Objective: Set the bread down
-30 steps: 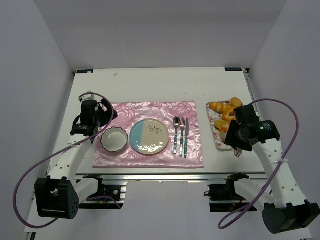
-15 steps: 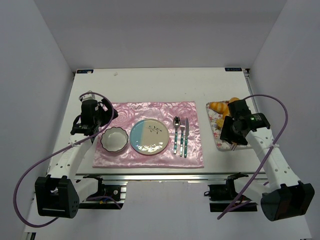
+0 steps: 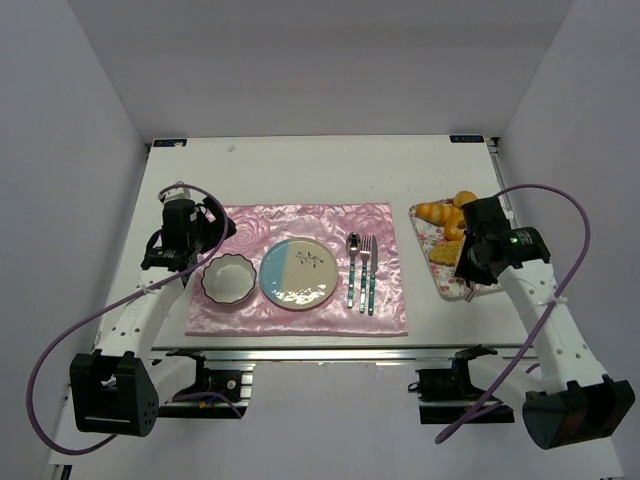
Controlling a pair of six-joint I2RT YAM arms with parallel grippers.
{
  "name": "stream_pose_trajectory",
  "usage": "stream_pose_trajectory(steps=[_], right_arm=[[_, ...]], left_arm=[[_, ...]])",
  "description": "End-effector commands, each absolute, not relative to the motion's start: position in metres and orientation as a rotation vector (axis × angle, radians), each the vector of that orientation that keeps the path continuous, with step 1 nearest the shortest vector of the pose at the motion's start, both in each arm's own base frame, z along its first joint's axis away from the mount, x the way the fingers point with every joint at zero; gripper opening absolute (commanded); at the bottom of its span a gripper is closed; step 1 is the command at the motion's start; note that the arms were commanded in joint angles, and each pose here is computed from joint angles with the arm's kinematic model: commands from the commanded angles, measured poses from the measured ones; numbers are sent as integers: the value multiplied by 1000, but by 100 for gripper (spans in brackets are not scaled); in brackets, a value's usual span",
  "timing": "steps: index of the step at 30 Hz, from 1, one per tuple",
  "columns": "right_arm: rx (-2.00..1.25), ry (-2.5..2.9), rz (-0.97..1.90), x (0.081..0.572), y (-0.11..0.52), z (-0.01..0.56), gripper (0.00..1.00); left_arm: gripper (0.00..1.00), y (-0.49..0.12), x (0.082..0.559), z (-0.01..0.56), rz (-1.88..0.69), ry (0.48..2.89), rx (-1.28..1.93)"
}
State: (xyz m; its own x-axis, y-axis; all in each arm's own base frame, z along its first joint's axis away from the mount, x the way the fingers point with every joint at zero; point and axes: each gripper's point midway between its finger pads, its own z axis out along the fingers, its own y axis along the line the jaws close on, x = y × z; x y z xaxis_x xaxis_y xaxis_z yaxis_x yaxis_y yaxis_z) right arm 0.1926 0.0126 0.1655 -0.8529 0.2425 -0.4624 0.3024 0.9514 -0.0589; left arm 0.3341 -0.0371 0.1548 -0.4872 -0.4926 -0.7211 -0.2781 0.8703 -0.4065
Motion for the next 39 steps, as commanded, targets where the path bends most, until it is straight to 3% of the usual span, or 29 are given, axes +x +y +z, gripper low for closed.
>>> stream_pose_trajectory(steps=[1, 7, 14, 19, 26, 32, 36, 39], right_arm=[[426, 2494, -151, 198, 7, 212, 21], [284, 2397, 98, 205, 36, 256, 17], [-203, 2313, 655, 209, 155, 256, 12], [-577, 2344, 585, 183, 242, 230, 16], [-677, 2417, 190, 197, 273, 197, 18], [-827, 2446, 154, 182, 297, 185, 31], [-861, 2440, 209, 177, 305, 185, 53], [-863, 2429, 244, 176, 308, 188, 62]], left_arm=[[98, -41, 337, 165, -317, 2081, -529], [98, -41, 336, 167, -323, 2080, -526], [98, -40, 333, 173, -321, 2069, -527], [98, -39, 328, 175, -319, 2070, -536], [98, -31, 320, 177, -276, 2054, -565], [98, -30, 319, 179, -275, 2042, -566], [98, -30, 319, 177, -269, 2050, -570], [98, -30, 319, 177, -267, 2052, -568]])
